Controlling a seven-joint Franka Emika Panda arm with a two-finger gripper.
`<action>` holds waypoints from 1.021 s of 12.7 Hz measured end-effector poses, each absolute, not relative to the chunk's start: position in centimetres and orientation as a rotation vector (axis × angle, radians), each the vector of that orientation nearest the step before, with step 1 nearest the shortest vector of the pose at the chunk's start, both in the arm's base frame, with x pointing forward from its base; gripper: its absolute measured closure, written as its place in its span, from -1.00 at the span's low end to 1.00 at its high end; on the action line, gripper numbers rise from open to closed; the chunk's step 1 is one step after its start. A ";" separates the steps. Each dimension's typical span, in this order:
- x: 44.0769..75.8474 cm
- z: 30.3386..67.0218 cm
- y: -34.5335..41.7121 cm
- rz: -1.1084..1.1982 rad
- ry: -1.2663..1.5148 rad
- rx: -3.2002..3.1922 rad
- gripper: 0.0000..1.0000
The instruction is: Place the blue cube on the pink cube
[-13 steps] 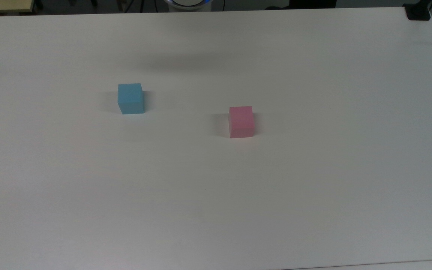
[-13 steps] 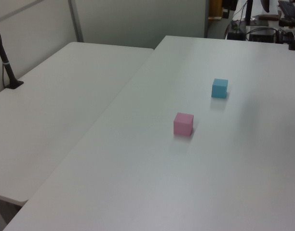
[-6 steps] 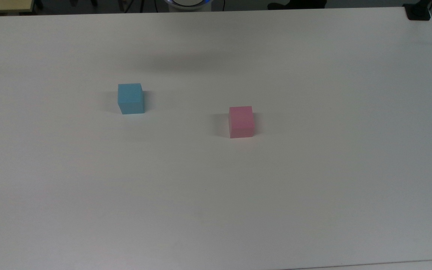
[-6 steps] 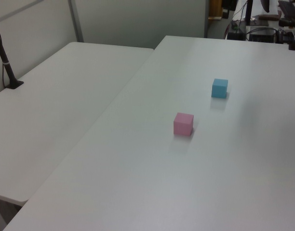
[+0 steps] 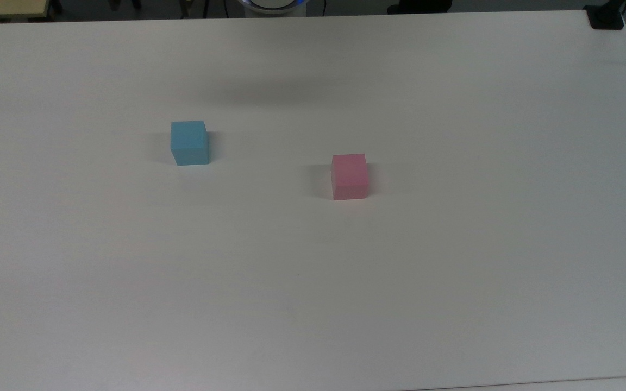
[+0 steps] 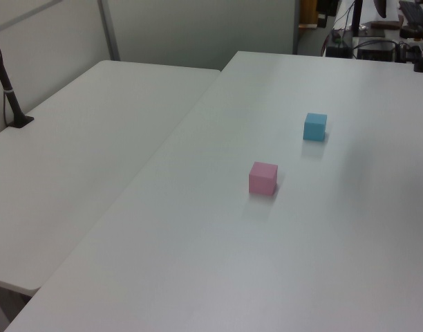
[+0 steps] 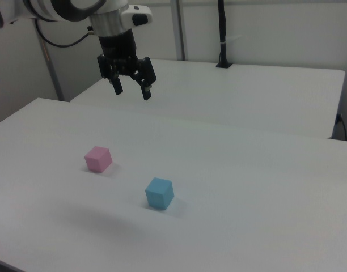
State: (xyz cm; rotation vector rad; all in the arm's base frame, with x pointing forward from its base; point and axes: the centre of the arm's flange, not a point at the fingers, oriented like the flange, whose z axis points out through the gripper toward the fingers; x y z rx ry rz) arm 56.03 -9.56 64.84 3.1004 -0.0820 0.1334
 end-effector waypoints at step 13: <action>55.9 61.8 -9.9 0.034 -0.004 3.112 -1.00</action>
